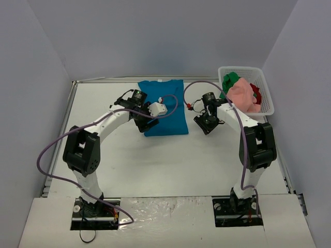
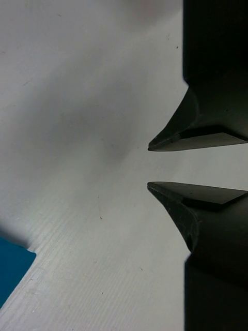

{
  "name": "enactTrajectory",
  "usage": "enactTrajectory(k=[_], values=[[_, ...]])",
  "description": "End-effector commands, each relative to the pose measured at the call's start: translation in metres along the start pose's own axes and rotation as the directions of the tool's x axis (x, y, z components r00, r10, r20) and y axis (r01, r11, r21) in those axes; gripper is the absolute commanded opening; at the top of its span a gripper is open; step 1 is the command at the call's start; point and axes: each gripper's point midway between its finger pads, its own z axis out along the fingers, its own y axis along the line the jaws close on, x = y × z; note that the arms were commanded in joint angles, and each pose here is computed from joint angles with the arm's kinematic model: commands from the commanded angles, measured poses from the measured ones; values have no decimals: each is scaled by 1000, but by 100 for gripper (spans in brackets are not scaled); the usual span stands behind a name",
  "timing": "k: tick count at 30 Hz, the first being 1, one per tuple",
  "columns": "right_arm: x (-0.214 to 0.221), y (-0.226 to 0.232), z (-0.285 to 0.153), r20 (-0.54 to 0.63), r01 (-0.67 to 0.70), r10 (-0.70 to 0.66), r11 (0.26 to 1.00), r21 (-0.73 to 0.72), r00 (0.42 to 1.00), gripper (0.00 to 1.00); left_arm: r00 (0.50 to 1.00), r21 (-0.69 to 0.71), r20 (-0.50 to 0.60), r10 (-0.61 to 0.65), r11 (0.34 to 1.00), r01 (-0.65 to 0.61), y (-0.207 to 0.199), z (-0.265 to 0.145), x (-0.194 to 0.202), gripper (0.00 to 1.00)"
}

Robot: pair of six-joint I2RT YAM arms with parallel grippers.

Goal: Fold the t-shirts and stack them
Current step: Grab one side of the 2/3 rectangular tshirt with both arms

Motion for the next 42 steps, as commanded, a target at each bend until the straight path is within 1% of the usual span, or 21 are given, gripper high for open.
enactTrajectory(k=[1,4,8,10,15,22,26,30,36,42], values=[[-4,-1,-20,13,-1,1,1000,9,1000,27,997,-33,-33,74,997,-75,-4,-10,4,62],[-2,-1,-15,-4,-6,6,1000,4,1000,27,995,8,-59,83,997,-82,-14,-1,14,62],[1,-3,-8,-28,-10,10,1000,9,1000,27,992,21,-71,107,994,-106,-21,9,22,54],[3,-2,-6,-37,-10,10,1000,6,999,27,991,26,-76,110,994,-108,-24,13,25,53],[7,1,-3,-47,-7,6,1000,-11,999,27,989,27,-94,110,994,-108,-23,23,30,52],[9,3,1,-62,-5,4,1000,-20,998,27,993,46,-71,96,995,-93,-22,29,21,51],[9,5,1,-58,0,-2,1000,-31,998,27,992,43,-87,96,995,-93,-19,35,24,50],[10,5,1,-60,0,-2,999,-34,998,27,992,31,-89,92,996,-89,-16,37,24,47],[12,6,6,-77,2,-6,999,-43,997,27,994,12,-62,94,996,-93,-13,33,17,47],[13,6,7,-80,1,-4,999,-46,997,27,992,26,-86,94,995,-93,-13,41,22,45]])
